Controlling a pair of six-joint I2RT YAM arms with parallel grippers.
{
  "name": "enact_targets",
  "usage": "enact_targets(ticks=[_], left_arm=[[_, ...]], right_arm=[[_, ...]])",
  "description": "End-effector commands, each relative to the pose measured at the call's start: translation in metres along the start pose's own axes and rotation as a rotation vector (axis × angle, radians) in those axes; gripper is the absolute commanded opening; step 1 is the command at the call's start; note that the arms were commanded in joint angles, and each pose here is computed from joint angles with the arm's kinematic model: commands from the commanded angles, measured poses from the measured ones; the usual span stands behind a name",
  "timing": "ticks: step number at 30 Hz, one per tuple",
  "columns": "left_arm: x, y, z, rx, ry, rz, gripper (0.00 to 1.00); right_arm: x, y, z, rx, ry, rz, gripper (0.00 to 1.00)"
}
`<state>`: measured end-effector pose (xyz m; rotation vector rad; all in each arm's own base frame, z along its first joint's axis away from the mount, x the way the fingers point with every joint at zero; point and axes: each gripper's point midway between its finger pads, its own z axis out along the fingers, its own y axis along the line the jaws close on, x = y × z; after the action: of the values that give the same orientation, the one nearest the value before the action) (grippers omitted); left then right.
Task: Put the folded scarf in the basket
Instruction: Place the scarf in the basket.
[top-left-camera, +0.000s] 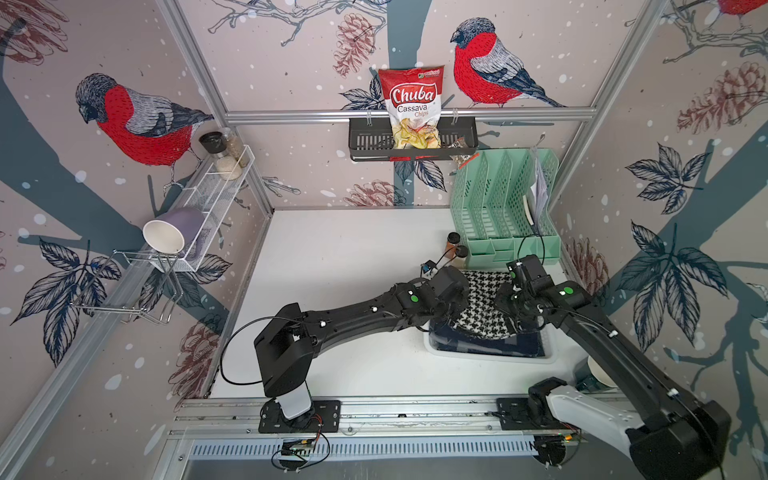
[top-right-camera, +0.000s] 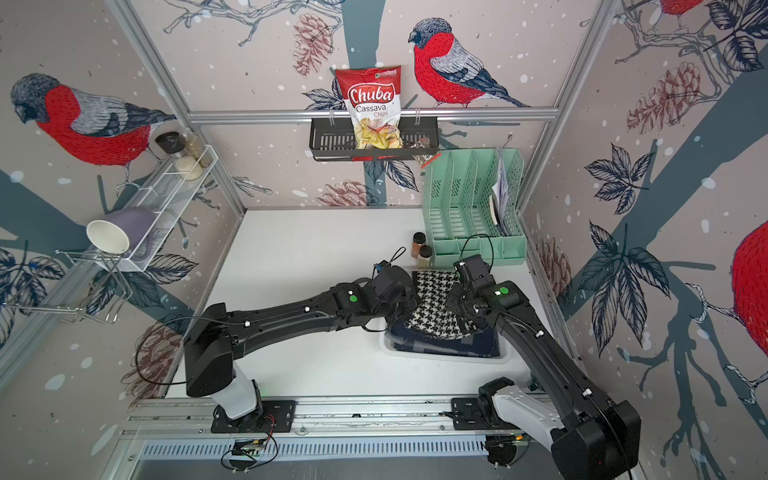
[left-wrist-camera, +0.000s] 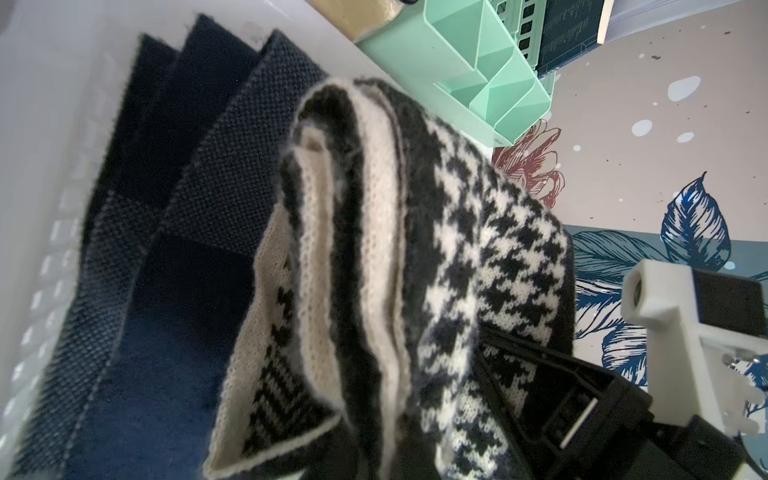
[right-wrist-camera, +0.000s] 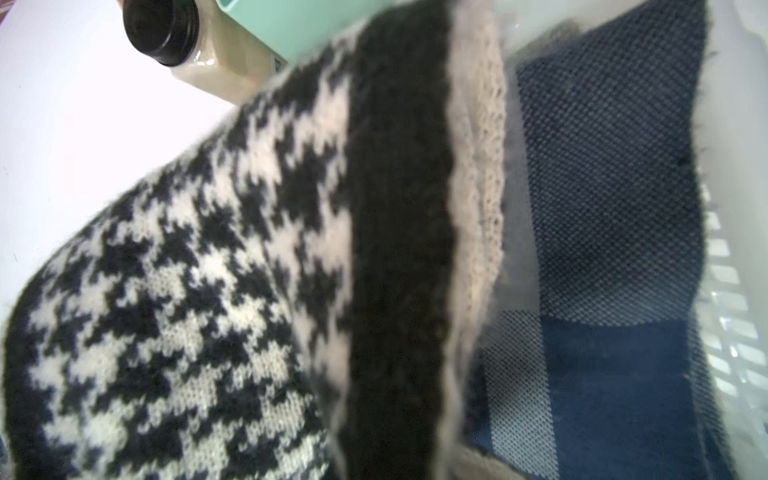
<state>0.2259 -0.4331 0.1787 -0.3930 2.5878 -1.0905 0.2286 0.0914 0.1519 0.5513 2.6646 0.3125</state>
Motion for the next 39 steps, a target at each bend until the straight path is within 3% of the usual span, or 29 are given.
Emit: enact_targets(ticks=[1, 19, 25, 29, 34, 39], left_arm=[[0.012, -0.003, 0.001, 0.009, 0.033, -0.006, 0.00], [0.016, 0.041, 0.024, -0.134, 0.024, 0.017, 0.00], [0.013, 0.057, 0.025, -0.196, 0.000, 0.032, 0.02], [0.013, 0.062, 0.025, -0.210, -0.003, 0.034, 0.16], [0.013, 0.062, 0.024, -0.212, -0.004, 0.036, 0.30], [0.012, 0.061, 0.022, -0.214, -0.003, 0.043, 0.38]], right_arm=[[0.001, -0.007, 0.002, 0.021, -0.008, -0.010, 0.00], [0.002, -0.039, 0.039, 0.105, -0.002, 0.029, 0.00], [-0.005, -0.048, 0.038, 0.135, -0.027, 0.046, 0.24], [-0.007, -0.050, 0.035, 0.137, -0.039, 0.056, 0.39], [-0.013, -0.058, 0.025, 0.156, -0.078, 0.083, 0.67], [-0.025, -0.068, 0.012, 0.182, -0.139, 0.117, 0.72]])
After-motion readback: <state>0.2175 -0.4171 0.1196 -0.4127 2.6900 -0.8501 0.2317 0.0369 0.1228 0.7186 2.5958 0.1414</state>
